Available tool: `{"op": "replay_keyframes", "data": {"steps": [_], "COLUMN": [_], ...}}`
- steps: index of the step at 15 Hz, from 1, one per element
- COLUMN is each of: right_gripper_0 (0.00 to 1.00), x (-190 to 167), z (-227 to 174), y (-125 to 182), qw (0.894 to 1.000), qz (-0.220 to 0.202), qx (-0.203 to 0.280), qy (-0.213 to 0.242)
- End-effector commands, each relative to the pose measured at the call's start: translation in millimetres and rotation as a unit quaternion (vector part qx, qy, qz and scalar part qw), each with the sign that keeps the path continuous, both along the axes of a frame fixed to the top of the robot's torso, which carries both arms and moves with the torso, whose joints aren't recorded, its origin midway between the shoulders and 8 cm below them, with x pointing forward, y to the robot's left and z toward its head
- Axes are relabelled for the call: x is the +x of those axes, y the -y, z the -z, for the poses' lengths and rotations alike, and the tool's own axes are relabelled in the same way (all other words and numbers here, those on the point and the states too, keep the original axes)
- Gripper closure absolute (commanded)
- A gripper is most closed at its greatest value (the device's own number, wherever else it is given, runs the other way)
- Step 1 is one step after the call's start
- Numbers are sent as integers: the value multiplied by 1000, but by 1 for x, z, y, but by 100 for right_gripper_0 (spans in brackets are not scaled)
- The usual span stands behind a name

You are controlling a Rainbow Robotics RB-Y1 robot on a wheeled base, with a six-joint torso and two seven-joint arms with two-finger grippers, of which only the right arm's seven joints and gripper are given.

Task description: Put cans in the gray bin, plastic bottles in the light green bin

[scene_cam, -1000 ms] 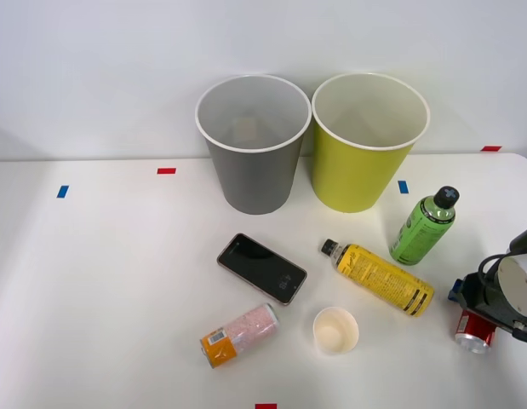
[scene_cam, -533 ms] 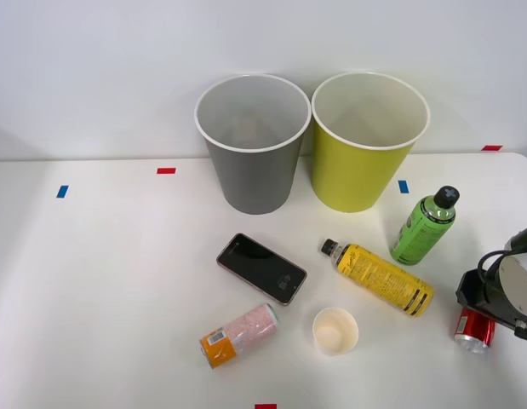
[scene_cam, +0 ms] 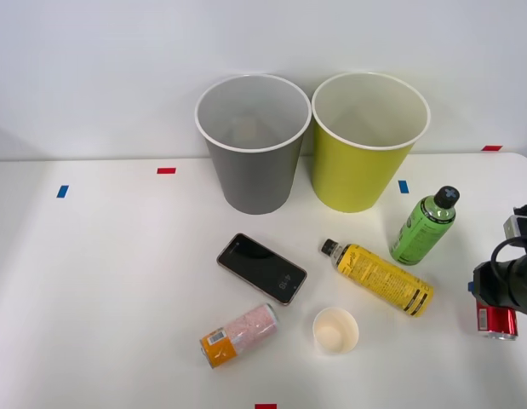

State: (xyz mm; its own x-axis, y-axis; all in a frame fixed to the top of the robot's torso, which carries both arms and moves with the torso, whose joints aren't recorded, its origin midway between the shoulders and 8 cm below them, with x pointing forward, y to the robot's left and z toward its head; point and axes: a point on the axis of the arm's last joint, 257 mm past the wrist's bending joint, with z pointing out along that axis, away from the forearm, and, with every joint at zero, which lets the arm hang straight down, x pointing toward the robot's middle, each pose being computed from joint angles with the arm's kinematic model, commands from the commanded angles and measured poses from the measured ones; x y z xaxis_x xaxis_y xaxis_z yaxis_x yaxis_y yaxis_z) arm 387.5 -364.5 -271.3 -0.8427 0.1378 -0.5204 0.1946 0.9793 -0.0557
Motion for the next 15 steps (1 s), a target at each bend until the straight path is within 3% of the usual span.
{"op": "replay_keyframes", "data": {"steps": [1,5,8,11,14,15], "right_gripper_0": [100,100,100,100,100,100], "x": [-15,-37,-31,-9,-8,-11], "z": [-33,-72,-104,-143,-186,-202], "y": [5,-9,-45,-91,-147,-168], "qw": [997,983,957,922,870,849], "qz": [-61,-152,-242,-300,-364,-385], "qx": [-33,-77,-87,-52,8,37], "qy": [33,73,137,237,332,360]}}
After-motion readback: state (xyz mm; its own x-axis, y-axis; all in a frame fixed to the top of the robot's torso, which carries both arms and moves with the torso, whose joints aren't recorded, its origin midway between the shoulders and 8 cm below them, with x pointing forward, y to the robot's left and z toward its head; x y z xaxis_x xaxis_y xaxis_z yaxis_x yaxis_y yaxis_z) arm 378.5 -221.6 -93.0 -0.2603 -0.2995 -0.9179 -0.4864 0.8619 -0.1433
